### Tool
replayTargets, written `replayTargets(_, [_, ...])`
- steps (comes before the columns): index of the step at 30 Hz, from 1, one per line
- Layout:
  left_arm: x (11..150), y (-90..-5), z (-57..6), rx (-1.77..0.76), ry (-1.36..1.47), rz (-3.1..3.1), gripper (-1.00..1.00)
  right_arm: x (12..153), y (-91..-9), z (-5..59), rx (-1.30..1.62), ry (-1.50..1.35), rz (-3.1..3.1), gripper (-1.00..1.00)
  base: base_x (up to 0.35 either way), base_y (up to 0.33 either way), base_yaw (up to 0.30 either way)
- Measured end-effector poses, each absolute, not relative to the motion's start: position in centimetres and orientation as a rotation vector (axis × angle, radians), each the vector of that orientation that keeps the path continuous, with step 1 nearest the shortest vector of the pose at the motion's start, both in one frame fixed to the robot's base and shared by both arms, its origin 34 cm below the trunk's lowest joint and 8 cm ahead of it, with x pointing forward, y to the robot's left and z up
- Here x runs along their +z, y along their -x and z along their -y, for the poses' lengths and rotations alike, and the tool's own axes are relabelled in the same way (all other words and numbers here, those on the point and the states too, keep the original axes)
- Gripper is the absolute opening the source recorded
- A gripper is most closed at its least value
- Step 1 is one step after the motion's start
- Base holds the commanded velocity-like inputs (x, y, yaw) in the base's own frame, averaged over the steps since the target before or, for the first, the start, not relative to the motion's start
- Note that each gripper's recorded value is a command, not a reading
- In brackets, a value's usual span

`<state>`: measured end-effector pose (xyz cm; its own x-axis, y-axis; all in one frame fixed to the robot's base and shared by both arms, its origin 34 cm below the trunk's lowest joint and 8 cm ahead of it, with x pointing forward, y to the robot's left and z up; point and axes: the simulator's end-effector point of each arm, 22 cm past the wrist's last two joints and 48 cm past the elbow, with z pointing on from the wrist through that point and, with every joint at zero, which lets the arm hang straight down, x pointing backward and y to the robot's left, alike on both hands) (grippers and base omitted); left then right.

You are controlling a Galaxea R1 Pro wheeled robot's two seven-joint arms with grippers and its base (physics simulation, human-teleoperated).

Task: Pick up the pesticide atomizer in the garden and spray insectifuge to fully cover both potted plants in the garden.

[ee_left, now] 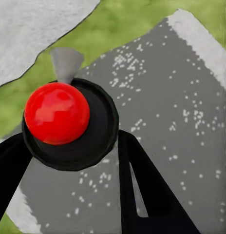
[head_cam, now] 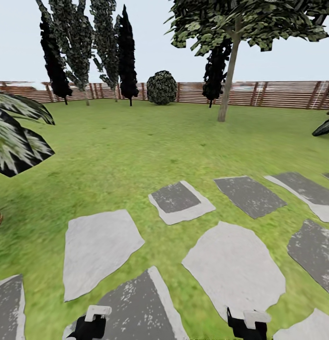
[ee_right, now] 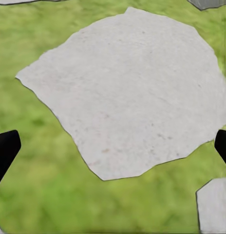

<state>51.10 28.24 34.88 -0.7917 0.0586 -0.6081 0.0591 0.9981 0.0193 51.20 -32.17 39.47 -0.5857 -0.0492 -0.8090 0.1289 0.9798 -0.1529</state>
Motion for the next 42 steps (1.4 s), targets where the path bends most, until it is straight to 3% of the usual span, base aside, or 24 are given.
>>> replayTargets(42, [34.85,-51.05,-28.25,-0.001,-0.082,-2.487,-1.00,39.49,-51.20,32.33,-0.246,-0.061,-2.184,1.00,0.000,0.000,-0.266])
